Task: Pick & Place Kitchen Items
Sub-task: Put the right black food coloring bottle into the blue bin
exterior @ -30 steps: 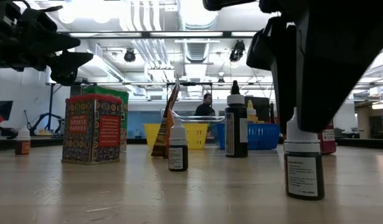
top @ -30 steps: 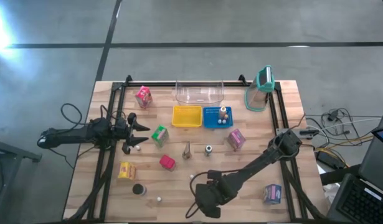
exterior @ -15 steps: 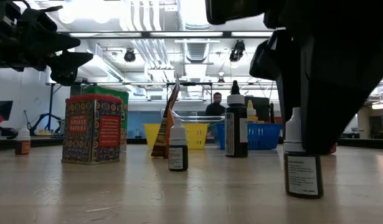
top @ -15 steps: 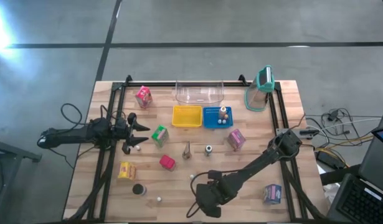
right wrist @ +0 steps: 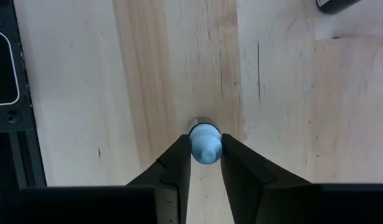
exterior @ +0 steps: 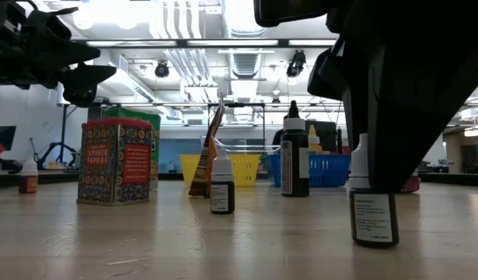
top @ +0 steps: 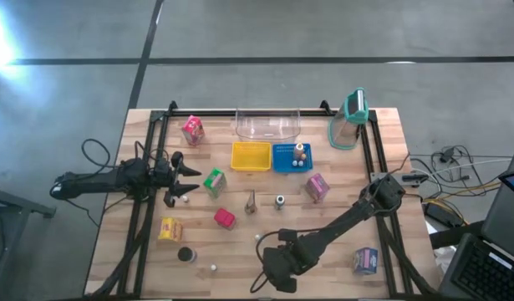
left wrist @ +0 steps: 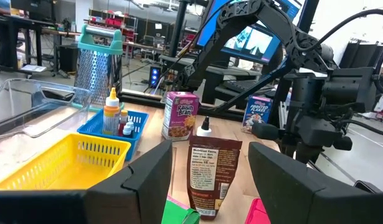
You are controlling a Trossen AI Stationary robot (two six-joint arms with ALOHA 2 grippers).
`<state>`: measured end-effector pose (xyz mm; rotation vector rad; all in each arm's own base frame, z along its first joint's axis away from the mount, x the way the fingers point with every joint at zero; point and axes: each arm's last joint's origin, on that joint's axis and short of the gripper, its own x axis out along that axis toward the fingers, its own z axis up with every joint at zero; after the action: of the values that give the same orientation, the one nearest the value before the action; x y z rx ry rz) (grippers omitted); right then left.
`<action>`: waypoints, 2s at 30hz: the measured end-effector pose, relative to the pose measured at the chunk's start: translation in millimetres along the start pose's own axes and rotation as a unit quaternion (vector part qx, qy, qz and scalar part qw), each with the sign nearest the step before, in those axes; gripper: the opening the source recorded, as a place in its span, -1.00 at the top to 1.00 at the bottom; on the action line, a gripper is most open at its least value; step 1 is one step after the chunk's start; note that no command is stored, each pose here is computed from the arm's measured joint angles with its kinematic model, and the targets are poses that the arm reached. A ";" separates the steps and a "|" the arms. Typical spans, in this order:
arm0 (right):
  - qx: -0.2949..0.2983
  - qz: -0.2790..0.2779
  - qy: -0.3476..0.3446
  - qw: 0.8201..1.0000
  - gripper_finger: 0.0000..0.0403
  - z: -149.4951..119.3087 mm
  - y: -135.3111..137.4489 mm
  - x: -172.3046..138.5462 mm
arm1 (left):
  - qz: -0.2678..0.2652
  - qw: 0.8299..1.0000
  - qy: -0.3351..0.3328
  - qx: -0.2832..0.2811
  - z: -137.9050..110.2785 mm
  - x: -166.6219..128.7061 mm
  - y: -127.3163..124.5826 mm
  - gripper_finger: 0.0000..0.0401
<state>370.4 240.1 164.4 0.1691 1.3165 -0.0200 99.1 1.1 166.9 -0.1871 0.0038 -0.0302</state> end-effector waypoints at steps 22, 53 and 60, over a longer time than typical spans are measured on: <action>0.004 -0.001 -0.003 1.000 0.63 0.5 0.1 0.0 | 0.000 1.000 0.000 0.000 0.0 0.0 0.0 -0.09; 0.126 -0.168 -0.093 0.973 0.64 23.5 -145.1 -180.1 | 0.000 1.000 0.000 0.000 -0.1 0.1 0.0 -0.09; 0.179 -0.167 -0.127 0.961 0.67 38.2 -198.4 -180.6 | 0.000 1.000 0.001 0.000 -0.2 0.1 0.1 -0.09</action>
<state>339.5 24.3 325.5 0.2409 1.0631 -0.5524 99.3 1.1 166.7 -0.1876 0.0061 -0.0301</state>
